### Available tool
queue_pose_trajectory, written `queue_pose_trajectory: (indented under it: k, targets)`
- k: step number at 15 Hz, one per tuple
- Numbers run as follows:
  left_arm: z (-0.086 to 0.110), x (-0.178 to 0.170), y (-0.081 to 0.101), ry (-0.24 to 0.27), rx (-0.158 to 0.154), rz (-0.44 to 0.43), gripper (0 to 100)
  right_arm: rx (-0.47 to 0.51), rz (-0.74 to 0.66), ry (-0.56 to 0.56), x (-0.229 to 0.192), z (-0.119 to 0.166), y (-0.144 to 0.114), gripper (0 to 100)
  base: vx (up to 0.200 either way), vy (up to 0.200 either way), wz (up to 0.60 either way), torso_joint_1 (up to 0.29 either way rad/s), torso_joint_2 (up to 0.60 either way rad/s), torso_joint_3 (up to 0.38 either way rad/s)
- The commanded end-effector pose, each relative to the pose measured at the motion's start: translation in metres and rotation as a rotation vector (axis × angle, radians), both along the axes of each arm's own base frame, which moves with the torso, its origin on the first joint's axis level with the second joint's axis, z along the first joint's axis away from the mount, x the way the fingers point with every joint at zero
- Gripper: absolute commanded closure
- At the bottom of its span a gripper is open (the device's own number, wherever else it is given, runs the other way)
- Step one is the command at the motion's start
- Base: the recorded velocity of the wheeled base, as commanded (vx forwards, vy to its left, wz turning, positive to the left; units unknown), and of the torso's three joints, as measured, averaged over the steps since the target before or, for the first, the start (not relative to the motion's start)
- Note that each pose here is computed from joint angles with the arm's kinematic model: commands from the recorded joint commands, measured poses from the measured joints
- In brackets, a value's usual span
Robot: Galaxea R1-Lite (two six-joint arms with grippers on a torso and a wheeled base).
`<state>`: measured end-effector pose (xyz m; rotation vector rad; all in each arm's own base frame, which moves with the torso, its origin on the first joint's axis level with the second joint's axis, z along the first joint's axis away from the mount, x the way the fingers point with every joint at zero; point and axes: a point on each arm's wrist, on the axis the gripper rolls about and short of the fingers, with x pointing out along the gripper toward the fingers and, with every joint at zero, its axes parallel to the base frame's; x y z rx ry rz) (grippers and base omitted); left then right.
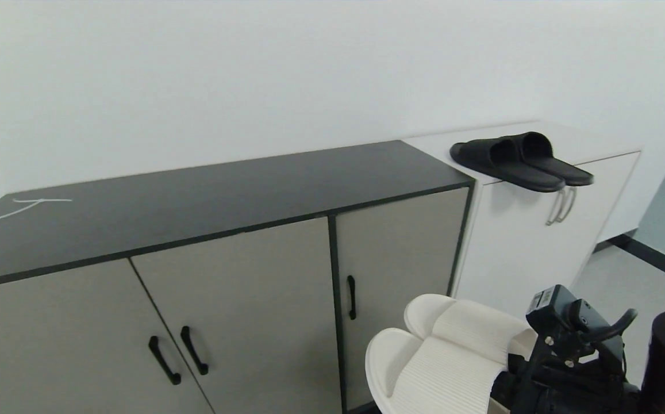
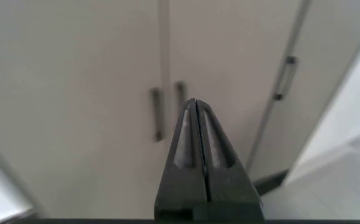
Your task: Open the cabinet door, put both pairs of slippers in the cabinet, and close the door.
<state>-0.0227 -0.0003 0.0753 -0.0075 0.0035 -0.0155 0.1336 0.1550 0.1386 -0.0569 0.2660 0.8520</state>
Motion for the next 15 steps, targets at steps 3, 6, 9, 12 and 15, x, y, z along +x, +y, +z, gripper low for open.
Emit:
queue_pose_trajectory:
  k: [3,6,9,12,15]
  targets:
    - [0.0,0.0,0.0,0.0,0.0,0.0,100,-0.001,0.001,0.001,0.0001,-0.0003,0.0002,100,0.0,0.0,0.6,0.001,0.0,0.001]
    - [0.0,0.0,0.0,0.0,-0.002,0.0,100,0.0,0.0,0.002,-0.0002,-0.0004,-0.0001,100,0.0,0.0,0.0,0.0,0.0,0.0]
    - [0.0,0.0001,0.0,0.001,-0.002,0.0,100,0.0,0.0,0.002,-0.0002,-0.0004,-0.0001,100,0.0,0.0,0.0,0.0,0.0,0.0]
    - [0.0,0.0001,0.0,0.001,-0.002,0.0,100,0.0,0.0,0.002,-0.0003,-0.0006,-0.0003,100,0.0,0.0,0.0,0.0,0.0,0.0]
    - [0.0,0.0,0.0,0.0,-0.002,0.0,100,0.001,0.0,0.001,-0.0004,-0.0006,-0.0004,100,0.0,0.0,0.0,0.0,0.0,0.0]
